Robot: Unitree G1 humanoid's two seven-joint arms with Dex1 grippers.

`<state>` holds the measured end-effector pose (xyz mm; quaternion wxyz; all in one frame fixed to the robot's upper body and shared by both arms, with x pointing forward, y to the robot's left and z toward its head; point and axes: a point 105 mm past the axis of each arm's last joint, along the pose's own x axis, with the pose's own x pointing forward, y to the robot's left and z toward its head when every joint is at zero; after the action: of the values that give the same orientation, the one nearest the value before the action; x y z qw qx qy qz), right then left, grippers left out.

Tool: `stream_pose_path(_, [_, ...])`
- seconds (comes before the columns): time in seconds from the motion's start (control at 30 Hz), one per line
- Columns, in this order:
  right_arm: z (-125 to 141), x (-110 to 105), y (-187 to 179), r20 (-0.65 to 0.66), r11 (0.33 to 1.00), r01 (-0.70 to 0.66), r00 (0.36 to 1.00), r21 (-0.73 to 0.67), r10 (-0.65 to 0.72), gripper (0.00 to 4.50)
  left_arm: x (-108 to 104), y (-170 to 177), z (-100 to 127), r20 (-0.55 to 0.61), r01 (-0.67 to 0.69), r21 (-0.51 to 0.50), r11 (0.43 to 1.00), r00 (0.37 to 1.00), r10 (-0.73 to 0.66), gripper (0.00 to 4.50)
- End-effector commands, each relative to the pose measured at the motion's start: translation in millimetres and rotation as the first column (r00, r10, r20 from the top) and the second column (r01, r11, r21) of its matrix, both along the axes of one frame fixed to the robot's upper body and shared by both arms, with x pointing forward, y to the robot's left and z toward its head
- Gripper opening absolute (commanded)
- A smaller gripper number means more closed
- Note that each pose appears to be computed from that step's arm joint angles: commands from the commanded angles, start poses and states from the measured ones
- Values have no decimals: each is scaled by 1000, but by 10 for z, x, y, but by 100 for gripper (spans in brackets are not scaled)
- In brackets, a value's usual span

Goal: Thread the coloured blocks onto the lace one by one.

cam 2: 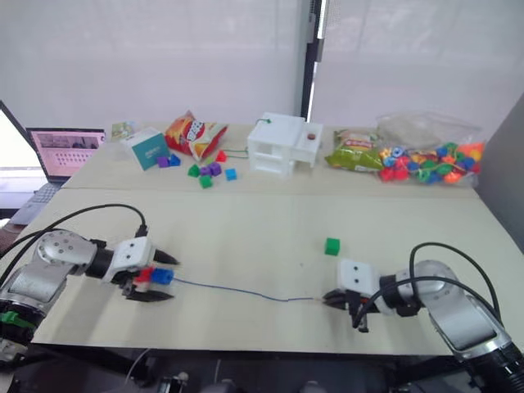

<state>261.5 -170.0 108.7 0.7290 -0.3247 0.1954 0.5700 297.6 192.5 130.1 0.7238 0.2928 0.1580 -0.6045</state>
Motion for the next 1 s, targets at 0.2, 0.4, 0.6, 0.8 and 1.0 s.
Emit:
stream_pose_path(0.2, [50, 27, 111, 15, 1000, -19, 1000, -6, 19, 0, -344, -1160, 112, -12, 131, -290, 948, 990, -140, 394])
stream_pose_path(0.4, [1, 59, 107, -1, 999, -20, 1000, -44, 20, 0, -197, -1927, -196, 59, 112, -374, 921, 994, -96, 394])
stream_pose_path(0.6, [-10, 71, 128, -3, 999, -17, 1000, -42, 17, 0, -144, -2210, -454, 105, 176, -323, 930, 983, -149, 394])
stream_pose_path(0.8, [-5, 45, 133, -7, 999, -19, 1000, -41, 19, 0, -152, -2218, -430, 92, 183, -354, 917, 983, -160, 394])
stream_pose_path(1.0, [-5, 30, 130, -12, 999, -18, 1000, -41, 18, 0, -150, -2237, -398, 86, 184, -365, 913, 983, -164, 310])
